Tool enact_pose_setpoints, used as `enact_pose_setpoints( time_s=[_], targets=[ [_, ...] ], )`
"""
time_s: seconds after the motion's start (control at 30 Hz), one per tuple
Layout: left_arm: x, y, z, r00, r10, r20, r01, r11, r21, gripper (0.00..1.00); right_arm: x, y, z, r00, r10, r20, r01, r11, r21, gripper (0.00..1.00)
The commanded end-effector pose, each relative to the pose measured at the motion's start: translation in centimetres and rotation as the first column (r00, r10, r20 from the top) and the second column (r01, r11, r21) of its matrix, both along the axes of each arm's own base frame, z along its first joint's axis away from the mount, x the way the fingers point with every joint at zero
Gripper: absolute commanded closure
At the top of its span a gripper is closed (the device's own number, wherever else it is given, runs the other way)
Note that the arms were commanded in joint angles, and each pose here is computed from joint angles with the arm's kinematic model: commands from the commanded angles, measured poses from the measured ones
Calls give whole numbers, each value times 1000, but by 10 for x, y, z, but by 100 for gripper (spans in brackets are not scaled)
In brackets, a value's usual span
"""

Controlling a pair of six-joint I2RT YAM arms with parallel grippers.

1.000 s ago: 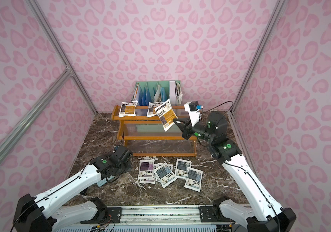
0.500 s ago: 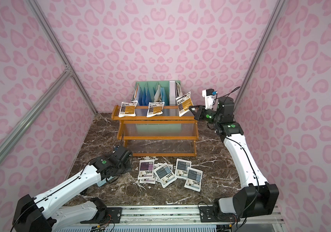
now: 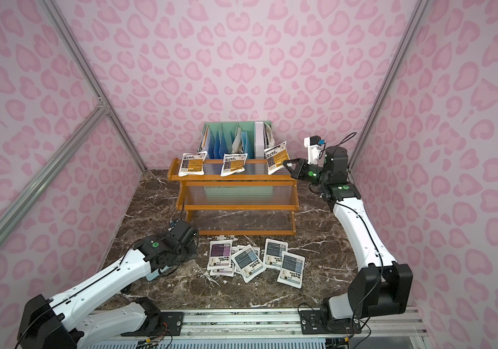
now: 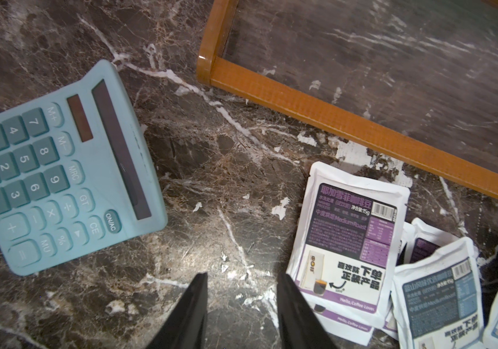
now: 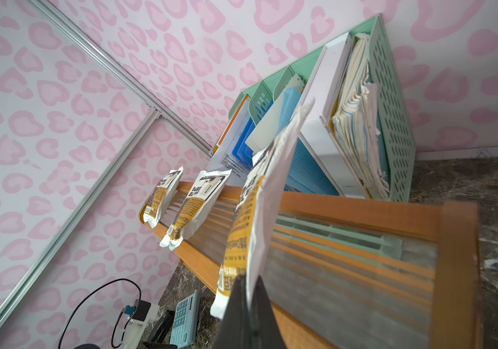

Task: Place the bagged coffee beans on the shelf by color
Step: Place the bagged coffee beans on the shelf.

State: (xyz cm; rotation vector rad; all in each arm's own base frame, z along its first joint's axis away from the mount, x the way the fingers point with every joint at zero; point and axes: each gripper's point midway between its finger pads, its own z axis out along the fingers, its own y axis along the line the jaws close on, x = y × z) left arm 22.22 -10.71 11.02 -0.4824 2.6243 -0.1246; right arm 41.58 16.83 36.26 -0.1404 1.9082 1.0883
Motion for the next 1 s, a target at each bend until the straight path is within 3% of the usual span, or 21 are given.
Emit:
enact_pose_setpoints(
  time_s=[0.0, 0.13, 0.57, 0.8, 0.9, 0.97],
  targets=[
    [-4, 7, -1, 1000, 23, -6, -23, 1000, 13, 57, 5, -2, -5, 1000, -30, -5, 30, 999, -22, 90],
    [-7, 9, -2, 999, 35, -4, -35, 999, 7, 55, 5, 3, -16, 999, -49, -23, 47, 995, -84, 71],
    [-5, 7, -2, 999, 31, -5, -31, 999, 7, 52, -9, -10, -21, 987, -163, -4, 152, 928, -341, 37],
    [-1, -2, -5, 1000, 3, -14, -4, 1000, -9, 50, -42, -20, -3, 978, -196, 76, 210, 885, -416, 35],
    [-1, -8, -8, 999, -25, -29, 25, 999, -25, 45, -72, -3, 2, 984, -134, 117, 169, 909, -380, 35],
    [-2, -15, -11, 998, -58, -39, 56, 997, -49, 42, -97, 21, -16, 994, -44, 98, 74, 942, -326, 35]
  ],
)
